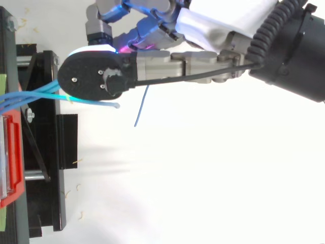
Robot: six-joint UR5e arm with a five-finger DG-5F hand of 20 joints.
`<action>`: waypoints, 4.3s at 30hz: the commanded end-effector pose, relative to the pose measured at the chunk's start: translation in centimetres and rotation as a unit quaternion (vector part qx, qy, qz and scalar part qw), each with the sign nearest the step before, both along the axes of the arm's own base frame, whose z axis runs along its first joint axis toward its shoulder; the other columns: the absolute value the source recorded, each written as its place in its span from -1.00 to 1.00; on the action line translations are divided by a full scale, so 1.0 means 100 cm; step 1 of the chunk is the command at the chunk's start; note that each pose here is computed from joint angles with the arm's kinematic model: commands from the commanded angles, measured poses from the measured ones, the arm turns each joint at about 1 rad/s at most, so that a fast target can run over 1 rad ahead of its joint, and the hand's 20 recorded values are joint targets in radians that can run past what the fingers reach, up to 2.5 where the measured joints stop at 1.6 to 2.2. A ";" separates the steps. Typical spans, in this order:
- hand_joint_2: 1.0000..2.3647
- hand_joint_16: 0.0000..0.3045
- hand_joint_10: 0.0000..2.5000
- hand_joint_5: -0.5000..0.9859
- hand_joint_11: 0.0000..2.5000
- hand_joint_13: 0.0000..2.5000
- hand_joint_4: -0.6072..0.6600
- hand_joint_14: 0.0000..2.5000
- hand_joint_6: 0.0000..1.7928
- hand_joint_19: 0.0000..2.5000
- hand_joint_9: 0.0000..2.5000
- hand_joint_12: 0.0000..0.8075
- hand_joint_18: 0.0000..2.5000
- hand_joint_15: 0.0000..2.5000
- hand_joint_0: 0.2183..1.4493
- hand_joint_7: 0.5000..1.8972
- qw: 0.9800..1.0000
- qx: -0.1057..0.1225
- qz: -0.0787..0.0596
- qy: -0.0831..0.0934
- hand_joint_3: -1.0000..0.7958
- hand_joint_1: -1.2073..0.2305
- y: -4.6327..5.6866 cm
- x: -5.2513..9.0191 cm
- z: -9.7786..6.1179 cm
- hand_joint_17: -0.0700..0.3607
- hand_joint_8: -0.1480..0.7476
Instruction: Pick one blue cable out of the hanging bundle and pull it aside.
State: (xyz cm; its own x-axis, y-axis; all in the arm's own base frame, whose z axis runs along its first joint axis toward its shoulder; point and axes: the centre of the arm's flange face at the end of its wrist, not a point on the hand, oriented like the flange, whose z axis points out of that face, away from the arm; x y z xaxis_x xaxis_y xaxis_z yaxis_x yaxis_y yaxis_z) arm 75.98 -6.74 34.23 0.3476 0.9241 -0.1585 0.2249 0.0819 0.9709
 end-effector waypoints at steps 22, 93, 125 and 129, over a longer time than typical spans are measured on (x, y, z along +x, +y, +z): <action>-1.00 -0.72 -0.99 -0.57 -0.55 -0.42 -0.18 -0.98 -0.01 -0.63 -0.31 -0.16 -0.56 -0.61 0.01 0.27 1.000 0.001 -0.002 0.006 -0.44 -0.66 -0.004 -0.002 -0.001 -0.22 -0.34; -0.51 -0.51 -0.99 -0.45 -0.67 -0.43 0.10 -0.99 -0.27 -0.57 -0.26 0.20 -0.52 -0.63 -0.50 0.13 1.000 0.001 -0.004 0.005 -0.02 0.16 -0.005 -0.002 0.000 0.10 0.09; -1.00 -0.65 -0.99 -0.63 -0.62 -0.52 0.01 -0.99 -0.02 -0.65 -0.51 -0.07 -0.58 -0.64 -0.03 0.11 1.000 0.001 -0.003 0.006 -0.44 -0.64 -0.005 -0.002 0.000 -0.12 -0.26; -1.00 -0.68 -0.99 -0.63 -0.63 -0.51 -0.01 -0.99 -0.02 -0.66 -0.50 -0.09 -0.59 -0.65 -0.02 0.11 1.000 0.001 -0.003 0.009 -0.44 -0.64 -0.005 -0.003 0.000 -0.16 -0.29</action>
